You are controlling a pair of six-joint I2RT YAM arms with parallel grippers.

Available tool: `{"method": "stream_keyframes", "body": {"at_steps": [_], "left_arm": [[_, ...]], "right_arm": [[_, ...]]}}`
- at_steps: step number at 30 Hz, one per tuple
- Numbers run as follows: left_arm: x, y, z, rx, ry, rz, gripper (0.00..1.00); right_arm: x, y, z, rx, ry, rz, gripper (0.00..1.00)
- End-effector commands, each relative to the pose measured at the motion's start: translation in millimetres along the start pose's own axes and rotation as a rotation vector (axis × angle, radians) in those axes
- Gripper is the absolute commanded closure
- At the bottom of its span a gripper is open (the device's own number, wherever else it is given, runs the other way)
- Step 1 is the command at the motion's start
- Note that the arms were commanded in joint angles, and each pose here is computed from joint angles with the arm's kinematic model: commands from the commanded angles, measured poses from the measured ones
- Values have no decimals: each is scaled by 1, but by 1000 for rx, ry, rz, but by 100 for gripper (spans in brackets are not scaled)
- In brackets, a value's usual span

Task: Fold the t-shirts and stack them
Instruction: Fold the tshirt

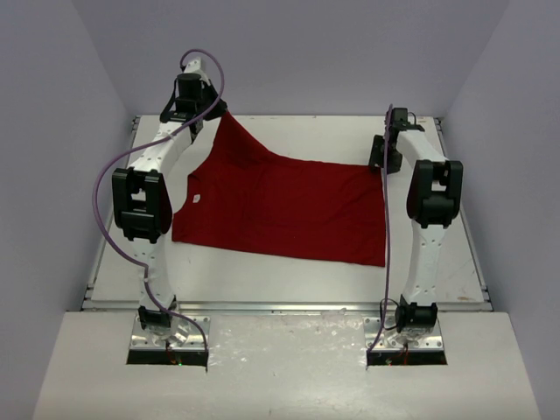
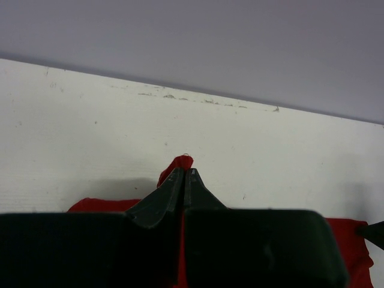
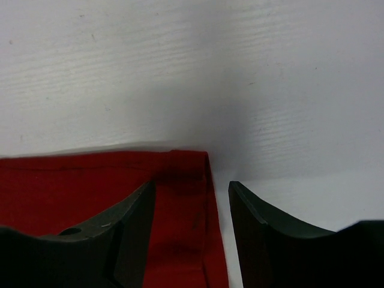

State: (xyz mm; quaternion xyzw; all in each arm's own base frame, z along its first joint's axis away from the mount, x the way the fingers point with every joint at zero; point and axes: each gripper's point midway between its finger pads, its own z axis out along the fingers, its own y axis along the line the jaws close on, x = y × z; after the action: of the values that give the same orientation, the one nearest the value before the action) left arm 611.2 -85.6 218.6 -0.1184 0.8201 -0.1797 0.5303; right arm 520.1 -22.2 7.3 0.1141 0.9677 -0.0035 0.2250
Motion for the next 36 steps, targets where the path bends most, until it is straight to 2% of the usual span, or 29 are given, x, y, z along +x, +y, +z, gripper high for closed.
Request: {"method": "stream_keyframes", "body": {"at_steps": [1, 5, 13, 19, 25, 36], "left_arm": [[-30, -21, -13, 50, -80, 10, 100], [-31, -22, -15, 51, -82, 12, 100], [-31, -24, -15, 63, -79, 11, 100], [-30, -24, -16, 67, -79, 14, 100], [-24, -24, -15, 73, -69, 3, 100], [-46, -15, -34, -9, -157, -45, 100]], "right_arm": [[-16, 3, -4, -21, -49, 26, 47], [-17, 0, 1, -5, -60, 21, 54], [-24, -2, 16, 7, -76, -9, 52], [-29, 1, 9, -11, -111, -20, 78], [-41, 5, -10, -17, -174, -44, 98], [-45, 18, -63, -27, -267, -6, 99]]}}
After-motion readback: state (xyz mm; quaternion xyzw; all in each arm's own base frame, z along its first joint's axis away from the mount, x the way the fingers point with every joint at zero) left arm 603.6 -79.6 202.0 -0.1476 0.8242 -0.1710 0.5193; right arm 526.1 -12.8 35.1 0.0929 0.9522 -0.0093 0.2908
